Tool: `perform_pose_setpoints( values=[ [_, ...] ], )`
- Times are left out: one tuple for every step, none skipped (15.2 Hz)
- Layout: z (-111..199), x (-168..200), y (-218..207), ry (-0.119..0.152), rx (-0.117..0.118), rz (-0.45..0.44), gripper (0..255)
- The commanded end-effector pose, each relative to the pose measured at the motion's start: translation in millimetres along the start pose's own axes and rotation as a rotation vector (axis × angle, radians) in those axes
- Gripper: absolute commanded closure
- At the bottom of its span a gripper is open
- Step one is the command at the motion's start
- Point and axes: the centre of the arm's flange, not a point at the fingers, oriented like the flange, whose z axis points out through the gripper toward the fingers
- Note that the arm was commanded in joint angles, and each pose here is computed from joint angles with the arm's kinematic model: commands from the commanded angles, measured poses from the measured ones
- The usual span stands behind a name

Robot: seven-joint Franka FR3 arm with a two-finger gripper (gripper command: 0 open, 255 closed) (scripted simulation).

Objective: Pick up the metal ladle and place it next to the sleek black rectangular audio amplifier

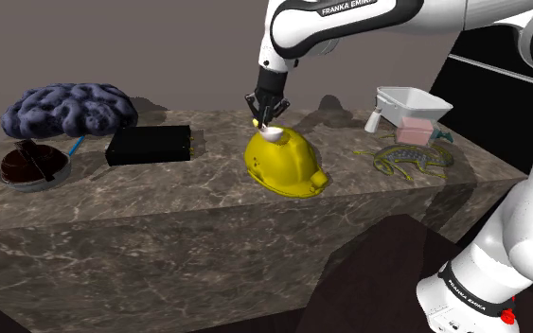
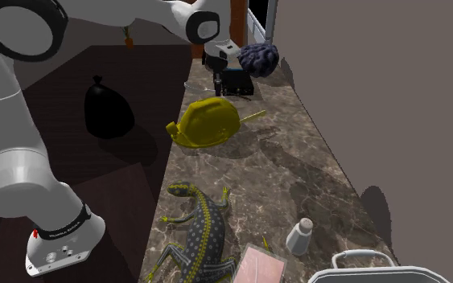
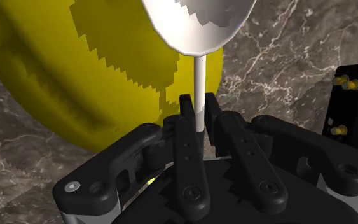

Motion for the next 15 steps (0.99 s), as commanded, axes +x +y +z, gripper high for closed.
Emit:
perform_pose_setpoints(
  values=[
    [8.9, -16.9, -29.6, -0.017, 0.008, 0.006, 255],
    [10.3, -21.2, -42.0, -0.017, 0.008, 0.006, 255],
    [11.6, -25.4, -54.5, -0.017, 0.008, 0.006, 255],
    [13.0, -29.6, -66.9, -0.017, 0.008, 0.006, 255],
    [14.3, -33.9, -79.3, -0.017, 0.008, 0.006, 255],
    [15.6, -38.1, -91.8, -0.017, 0.008, 0.006, 255],
    [17.0, -42.4, -104.2, -0.017, 0.008, 0.006, 255],
    [18.3, -46.6, -116.6, -0.017, 0.008, 0.006, 255],
    [19.7, -50.8, -129.0, -0.017, 0.008, 0.006, 255],
    [21.0, -55.1, -141.5, -0.017, 0.008, 0.006, 255],
    [22.4, -59.3, -153.9, -0.017, 0.008, 0.006, 255],
    [23.7, -63.6, -166.3, -0.017, 0.008, 0.006, 255],
    [25.0, -67.8, -178.8, -0.017, 0.008, 0.006, 255],
    [26.4, -72.1, -191.2, -0.017, 0.008, 0.006, 255],
    [27.7, -76.3, -203.6, -0.017, 0.008, 0.006, 255]
  ],
)
